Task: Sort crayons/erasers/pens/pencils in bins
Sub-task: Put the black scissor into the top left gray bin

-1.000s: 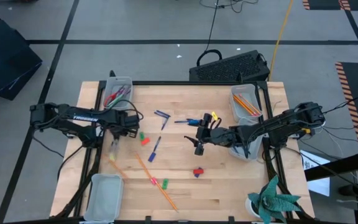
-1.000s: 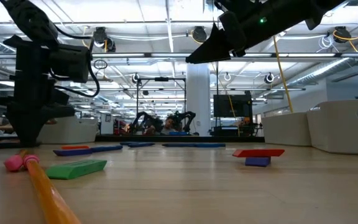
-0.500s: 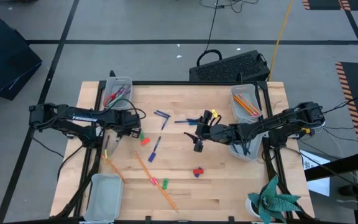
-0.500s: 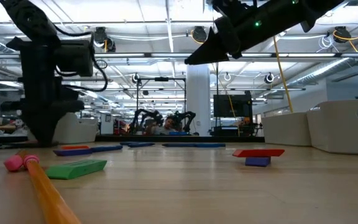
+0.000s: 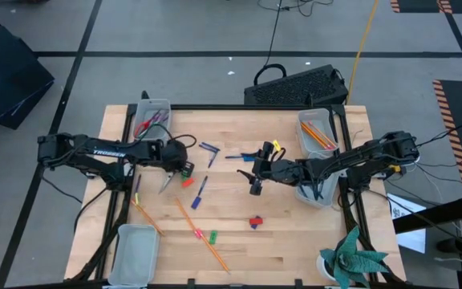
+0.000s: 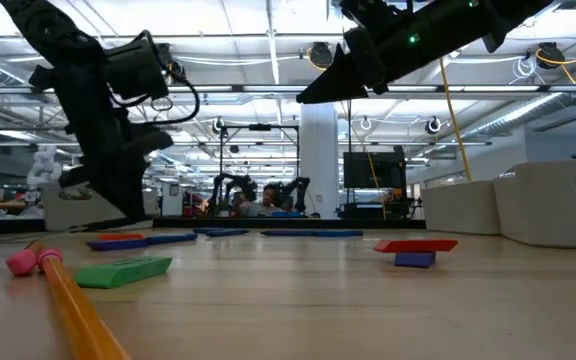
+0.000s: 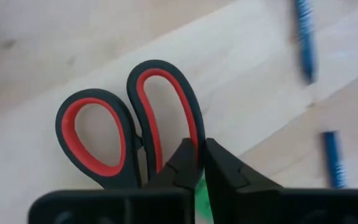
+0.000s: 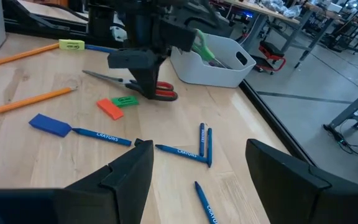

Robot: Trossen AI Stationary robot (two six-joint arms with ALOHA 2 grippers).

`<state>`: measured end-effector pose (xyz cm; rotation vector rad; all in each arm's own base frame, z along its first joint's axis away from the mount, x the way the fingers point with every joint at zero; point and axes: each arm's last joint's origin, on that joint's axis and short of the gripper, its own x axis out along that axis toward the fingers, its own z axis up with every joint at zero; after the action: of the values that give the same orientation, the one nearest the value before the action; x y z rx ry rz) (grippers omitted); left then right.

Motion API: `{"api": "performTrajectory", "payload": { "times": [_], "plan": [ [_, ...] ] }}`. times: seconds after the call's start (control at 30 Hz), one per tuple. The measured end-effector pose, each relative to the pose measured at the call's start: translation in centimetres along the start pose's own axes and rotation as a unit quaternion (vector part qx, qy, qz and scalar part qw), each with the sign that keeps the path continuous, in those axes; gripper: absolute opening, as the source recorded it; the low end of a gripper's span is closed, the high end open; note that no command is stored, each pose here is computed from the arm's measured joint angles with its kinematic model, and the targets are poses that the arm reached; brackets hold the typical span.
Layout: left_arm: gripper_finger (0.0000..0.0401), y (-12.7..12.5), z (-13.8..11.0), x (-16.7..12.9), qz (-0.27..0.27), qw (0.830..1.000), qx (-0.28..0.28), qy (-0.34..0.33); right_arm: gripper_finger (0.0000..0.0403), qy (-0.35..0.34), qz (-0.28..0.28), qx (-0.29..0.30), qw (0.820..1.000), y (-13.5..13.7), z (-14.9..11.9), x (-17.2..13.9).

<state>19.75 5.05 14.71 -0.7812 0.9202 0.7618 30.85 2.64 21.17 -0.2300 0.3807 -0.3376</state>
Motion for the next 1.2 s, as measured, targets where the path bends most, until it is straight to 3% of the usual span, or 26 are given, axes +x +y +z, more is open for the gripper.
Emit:
{"api": "performTrajectory", "payload": {
  "times": [0.2, 0.43, 0.57, 0.77, 0.93, 1.2],
  "plan": [
    [0.0012, -2.6, 2.9, -2.3, -0.035, 0.997, 0.053, -0.044, 0.0247, -0.002, -0.003, 0.003, 1.000, -0.2, 0.0, 0.1],
    [0.0010, -4.1, 7.6, -7.2, 0.002, 0.989, 0.128, -0.076, 0.0247, -0.028, -0.012, 0.019, 0.999, -0.6, 0.6, 0.2],
    [0.0013, -2.3, 11.2, -10.8, 0.052, 0.989, 0.118, -0.069, 0.0247, -0.034, -0.013, 0.018, 0.999, -0.6, 0.7, 0.2],
    [0.0010, 2.8, 16.0, -14.3, 0.149, 0.988, 0.025, -0.038, 0.0247, -0.035, -0.008, 0.017, 0.999, -0.3, 0.7, 0.1],
    [0.0014, 6.8, 18.5, -12.6, 0.187, 0.981, -0.052, 0.015, 0.0247, -0.037, 0.005, -0.010, 0.999, 0.5, 0.8, -0.3],
    [0.0016, 10.2, 21.3, -6.7, 0.215, 0.963, -0.080, 0.141, 0.0247, -0.040, 0.027, -0.034, 0.998, 1.9, 0.8, -1.1]
  ]
}}
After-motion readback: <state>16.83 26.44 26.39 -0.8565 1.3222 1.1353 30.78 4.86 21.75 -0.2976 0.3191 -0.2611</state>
